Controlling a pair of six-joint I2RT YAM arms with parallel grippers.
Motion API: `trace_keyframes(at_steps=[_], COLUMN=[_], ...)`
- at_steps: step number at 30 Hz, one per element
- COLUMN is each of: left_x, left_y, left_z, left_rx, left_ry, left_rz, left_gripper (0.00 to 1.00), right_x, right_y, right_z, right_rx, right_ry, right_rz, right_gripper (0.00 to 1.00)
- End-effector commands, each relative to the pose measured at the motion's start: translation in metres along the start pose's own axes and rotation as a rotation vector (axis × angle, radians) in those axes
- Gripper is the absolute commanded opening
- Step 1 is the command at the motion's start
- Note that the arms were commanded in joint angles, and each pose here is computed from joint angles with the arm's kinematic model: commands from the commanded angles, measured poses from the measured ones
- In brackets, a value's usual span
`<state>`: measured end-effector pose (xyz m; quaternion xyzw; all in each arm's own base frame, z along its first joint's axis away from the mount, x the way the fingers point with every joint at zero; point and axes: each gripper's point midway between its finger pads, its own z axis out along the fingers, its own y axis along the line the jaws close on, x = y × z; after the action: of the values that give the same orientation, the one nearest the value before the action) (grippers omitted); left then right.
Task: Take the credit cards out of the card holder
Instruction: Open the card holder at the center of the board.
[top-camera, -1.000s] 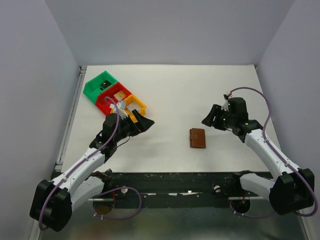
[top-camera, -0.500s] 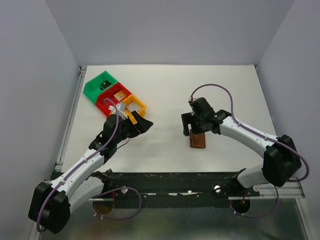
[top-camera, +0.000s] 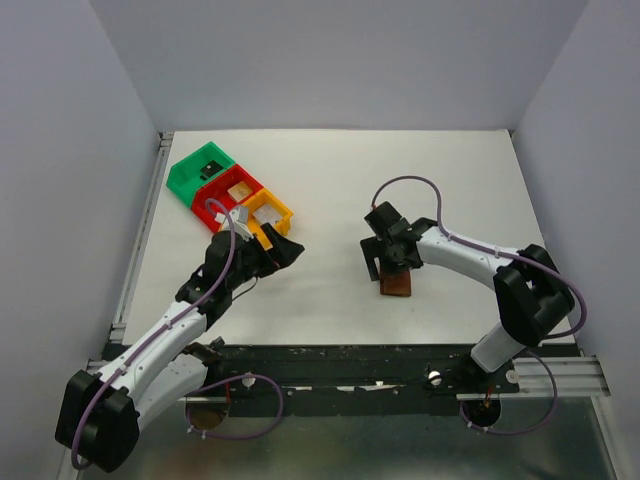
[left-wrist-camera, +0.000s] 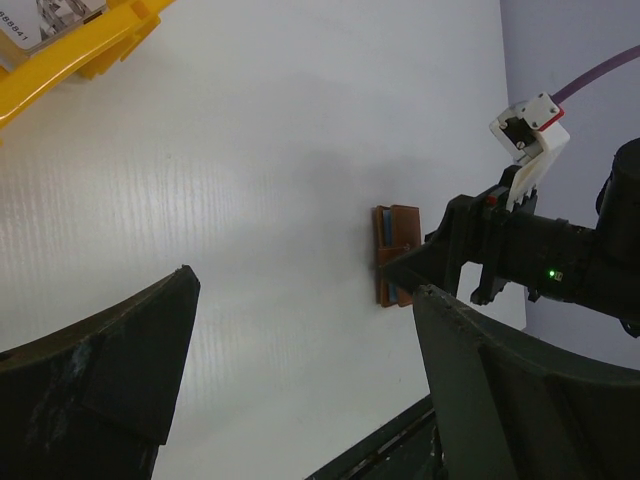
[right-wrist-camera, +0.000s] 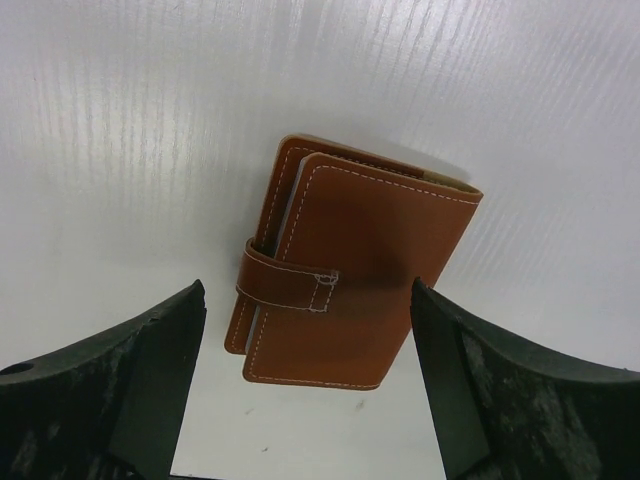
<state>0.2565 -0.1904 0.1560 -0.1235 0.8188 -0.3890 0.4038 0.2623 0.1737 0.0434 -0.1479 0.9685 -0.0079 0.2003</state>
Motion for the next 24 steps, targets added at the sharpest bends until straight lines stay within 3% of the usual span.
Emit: trace_keyframes(at_steps=[1, 11, 18, 24], left_x=[0.002, 0.005, 0.007, 0.006], left_y=[0.004, 0.009, 0.010, 0.009], left_z=[-0.002, -0.003, -0.003, -0.004], left_rx=[-0.012, -0.022, -0.026, -0.023], left_ry=[-0.010, -0.004, 0.001, -0.003], left_rz=[0.005, -0.005, -0.013, -0.017], left_gripper=[0.99, 0.99, 0.99, 0.99], right_x=[0.002, 0.013, 0.015, 0.014], right_y=[0.000, -0.001, -0.001, -0.003], right_z=[0.005, 0.015, 0.013, 0.006], right_rx=[0.030, 0.048, 0.044, 0.041], right_ry=[0.027, 0.079, 0.079, 0.066], right_rz=[-0.021, -0.025, -0.017, -0.014], right_gripper=[0.90, 0.86, 0.75, 0.58])
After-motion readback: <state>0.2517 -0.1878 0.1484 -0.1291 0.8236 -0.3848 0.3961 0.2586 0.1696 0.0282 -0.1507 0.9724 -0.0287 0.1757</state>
